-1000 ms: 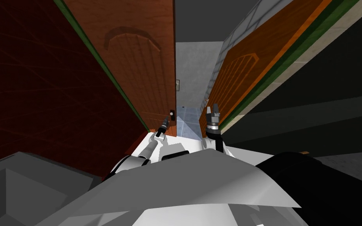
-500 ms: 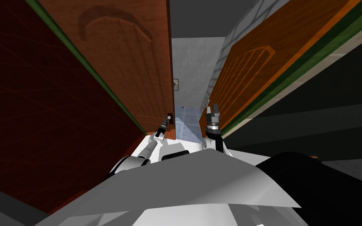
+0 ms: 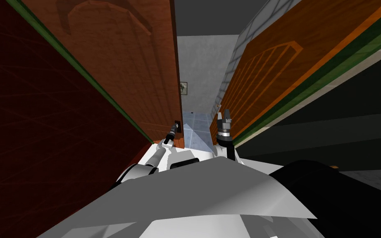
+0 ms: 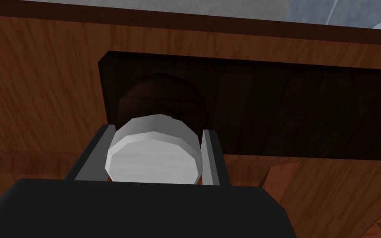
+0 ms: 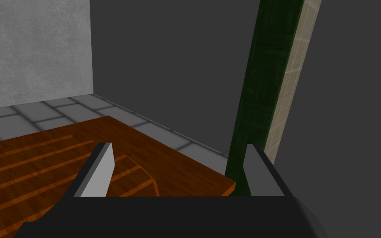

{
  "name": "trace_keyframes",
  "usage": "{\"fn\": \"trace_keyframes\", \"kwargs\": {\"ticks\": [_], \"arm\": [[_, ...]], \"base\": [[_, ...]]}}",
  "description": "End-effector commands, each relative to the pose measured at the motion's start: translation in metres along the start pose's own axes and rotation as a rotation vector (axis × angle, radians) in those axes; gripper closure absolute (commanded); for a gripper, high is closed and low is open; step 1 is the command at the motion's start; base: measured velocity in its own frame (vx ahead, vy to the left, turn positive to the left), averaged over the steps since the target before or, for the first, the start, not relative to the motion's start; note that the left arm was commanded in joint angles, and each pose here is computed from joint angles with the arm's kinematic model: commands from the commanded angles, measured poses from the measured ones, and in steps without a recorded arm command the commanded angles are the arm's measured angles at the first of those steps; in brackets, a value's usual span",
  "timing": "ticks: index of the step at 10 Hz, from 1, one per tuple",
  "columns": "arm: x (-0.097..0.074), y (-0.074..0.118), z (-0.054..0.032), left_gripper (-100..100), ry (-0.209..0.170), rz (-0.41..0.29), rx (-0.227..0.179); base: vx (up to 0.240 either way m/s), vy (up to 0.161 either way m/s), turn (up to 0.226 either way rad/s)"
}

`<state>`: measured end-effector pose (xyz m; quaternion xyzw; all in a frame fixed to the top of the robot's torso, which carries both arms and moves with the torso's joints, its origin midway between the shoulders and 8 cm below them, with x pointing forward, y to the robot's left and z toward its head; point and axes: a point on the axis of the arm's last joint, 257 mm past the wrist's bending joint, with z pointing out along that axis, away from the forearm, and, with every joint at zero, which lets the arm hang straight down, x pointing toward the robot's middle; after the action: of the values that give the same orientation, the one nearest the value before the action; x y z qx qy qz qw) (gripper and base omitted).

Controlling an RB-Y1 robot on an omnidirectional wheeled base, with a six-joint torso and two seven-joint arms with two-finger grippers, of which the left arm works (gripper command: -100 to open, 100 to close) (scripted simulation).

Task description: Push the door open

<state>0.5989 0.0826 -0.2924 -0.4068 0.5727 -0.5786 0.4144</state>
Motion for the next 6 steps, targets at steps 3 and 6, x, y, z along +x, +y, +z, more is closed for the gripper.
{"fn": "trace_keyframes", "kwargs": {"ticks": [3,6], "arm": [[0.0,0.003,-0.0017,100,0.0,-0.001,-0.006],[-0.014,0.0,-0.0011,100,-0.023,0.007,-0.001]], "base": [[-0.004,0.003,-0.005],[0.077,-0.048,0.017]]}}
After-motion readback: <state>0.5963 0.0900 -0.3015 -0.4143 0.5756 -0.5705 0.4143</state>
